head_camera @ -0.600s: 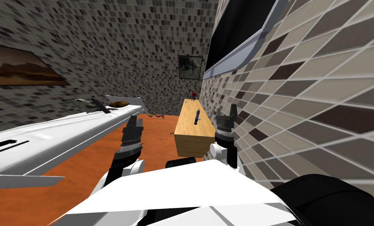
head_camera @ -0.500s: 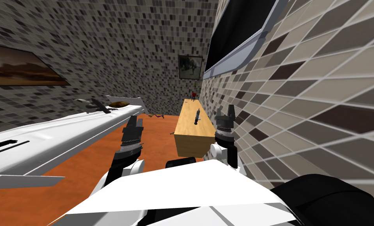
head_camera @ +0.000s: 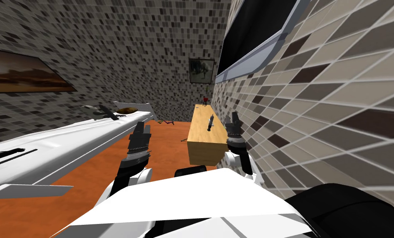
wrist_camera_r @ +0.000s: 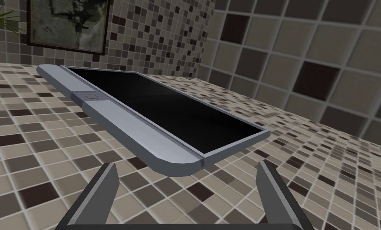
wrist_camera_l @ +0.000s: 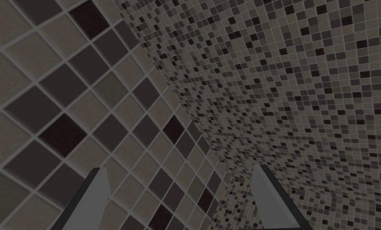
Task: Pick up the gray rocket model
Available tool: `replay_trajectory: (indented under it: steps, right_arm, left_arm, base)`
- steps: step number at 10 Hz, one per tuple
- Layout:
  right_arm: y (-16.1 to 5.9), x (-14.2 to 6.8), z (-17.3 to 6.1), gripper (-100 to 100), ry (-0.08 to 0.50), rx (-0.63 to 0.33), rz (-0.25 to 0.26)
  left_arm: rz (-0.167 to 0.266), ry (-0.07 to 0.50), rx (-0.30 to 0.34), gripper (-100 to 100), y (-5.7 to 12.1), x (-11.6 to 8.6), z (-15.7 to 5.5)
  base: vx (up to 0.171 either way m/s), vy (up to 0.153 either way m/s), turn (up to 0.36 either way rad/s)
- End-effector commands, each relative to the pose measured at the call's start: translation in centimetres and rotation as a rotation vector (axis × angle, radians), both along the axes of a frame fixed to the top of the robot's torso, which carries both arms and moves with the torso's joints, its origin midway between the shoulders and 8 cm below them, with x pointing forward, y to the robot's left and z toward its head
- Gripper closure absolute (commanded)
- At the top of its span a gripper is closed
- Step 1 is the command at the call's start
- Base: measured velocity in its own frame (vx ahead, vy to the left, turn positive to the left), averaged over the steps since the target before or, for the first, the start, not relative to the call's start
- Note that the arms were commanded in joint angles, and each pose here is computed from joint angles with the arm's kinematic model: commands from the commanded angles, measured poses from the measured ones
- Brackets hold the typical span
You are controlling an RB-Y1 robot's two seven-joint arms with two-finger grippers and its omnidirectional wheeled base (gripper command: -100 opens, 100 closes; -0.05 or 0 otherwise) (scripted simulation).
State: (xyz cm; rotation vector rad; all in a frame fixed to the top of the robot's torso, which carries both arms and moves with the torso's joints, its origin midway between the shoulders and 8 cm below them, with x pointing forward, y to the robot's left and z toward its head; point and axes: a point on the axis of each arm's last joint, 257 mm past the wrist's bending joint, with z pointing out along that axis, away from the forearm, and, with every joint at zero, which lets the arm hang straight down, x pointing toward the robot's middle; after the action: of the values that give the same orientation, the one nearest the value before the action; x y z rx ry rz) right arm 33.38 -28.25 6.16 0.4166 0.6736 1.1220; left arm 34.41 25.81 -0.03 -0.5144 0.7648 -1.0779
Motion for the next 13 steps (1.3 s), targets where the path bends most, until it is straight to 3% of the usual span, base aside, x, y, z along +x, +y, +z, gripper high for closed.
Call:
replay_trajectory:
  steps: [1, 4, 8, 9, 13]
  right_arm:
    - [-0.2, 0.9, -1.2, -100, 0.048, -0.065, -0.031]
    - [-1.6, 2.8, -3.9, -100, 0.143, -0.182, -0.111]
    - [-4.9, 4.9, -8.0, -100, 0.281, -0.319, -0.247]
    - [-4.8, 4.9, -8.1, -100, 0.282, -0.33, -0.251]
    - [-9.5, 6.1, -12.4, -100, 0.43, -0.459, -0.408]
  left_arm:
    - [0.0, 0.0, 0.0, 0, 0.0, 0.0, 0.0]
    - [0.0, 0.0, 0.0, 0, 0.0, 0.0, 0.0]
    - [0.0, 0.0, 0.0, 0, 0.0, 0.0, 0.0]
    - [0.0, 0.0, 0.0, 0, 0.0, 0.0, 0.0]
    - [0.0, 0.0, 0.0, 0, 0.0, 0.0, 0.0]
  base:
    - [-0.007, 0.155, -0.002]
    - [-0.006, 0.192, 0.0]
    - [0.004, 0.207, 0.005]
    - [0.016, 0.114, -0.007]
    - [0.012, 0.16, 0.001]
